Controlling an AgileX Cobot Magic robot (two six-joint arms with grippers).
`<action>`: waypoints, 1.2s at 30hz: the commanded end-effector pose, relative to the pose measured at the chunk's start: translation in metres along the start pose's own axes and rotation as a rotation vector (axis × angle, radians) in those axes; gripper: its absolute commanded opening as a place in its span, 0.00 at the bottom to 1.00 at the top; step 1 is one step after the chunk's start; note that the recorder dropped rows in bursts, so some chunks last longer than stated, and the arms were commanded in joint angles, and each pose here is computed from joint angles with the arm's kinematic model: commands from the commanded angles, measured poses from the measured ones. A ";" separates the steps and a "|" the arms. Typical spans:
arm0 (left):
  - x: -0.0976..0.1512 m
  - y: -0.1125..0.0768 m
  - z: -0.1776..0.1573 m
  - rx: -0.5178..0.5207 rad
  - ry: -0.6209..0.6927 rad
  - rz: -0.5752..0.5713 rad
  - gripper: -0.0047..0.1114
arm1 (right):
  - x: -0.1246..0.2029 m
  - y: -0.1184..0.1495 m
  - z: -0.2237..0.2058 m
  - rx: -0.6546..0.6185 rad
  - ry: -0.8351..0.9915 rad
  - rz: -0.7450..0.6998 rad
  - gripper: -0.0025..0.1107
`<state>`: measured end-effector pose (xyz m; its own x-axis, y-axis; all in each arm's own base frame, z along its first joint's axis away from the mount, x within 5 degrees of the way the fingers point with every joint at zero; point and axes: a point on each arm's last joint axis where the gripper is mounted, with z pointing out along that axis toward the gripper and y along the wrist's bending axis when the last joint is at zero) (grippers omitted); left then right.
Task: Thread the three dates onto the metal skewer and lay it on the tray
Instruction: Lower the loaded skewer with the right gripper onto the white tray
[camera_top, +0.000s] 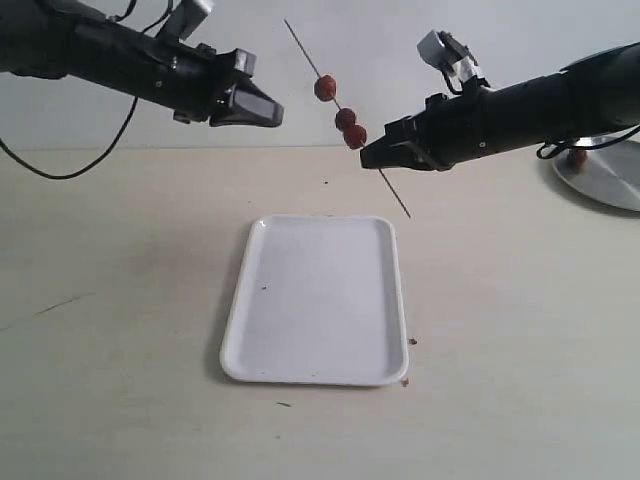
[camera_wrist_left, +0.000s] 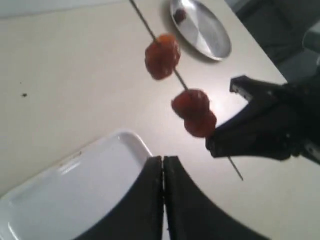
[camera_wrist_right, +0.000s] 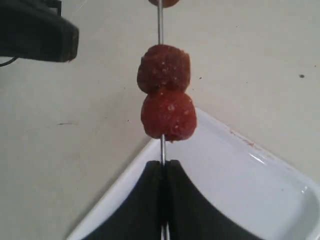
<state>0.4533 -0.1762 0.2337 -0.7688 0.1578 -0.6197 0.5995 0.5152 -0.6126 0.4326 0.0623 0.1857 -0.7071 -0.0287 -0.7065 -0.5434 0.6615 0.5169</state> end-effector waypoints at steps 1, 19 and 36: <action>0.001 -0.002 -0.032 0.021 0.062 0.019 0.04 | 0.003 0.009 0.004 -0.021 0.059 0.006 0.02; 0.063 -0.027 -0.119 -0.669 -0.374 0.118 0.04 | 0.081 0.045 0.072 0.372 0.137 0.496 0.02; 0.061 -0.040 -0.121 -0.603 -0.375 0.133 0.04 | 0.110 0.081 0.098 0.442 0.089 0.601 0.02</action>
<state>0.3574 -0.0849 0.2784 -0.5039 0.0156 -0.8636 0.3704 0.9072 -0.1997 0.3589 0.1826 0.1000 -0.8498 0.4042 -0.3384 0.1859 0.8305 0.5251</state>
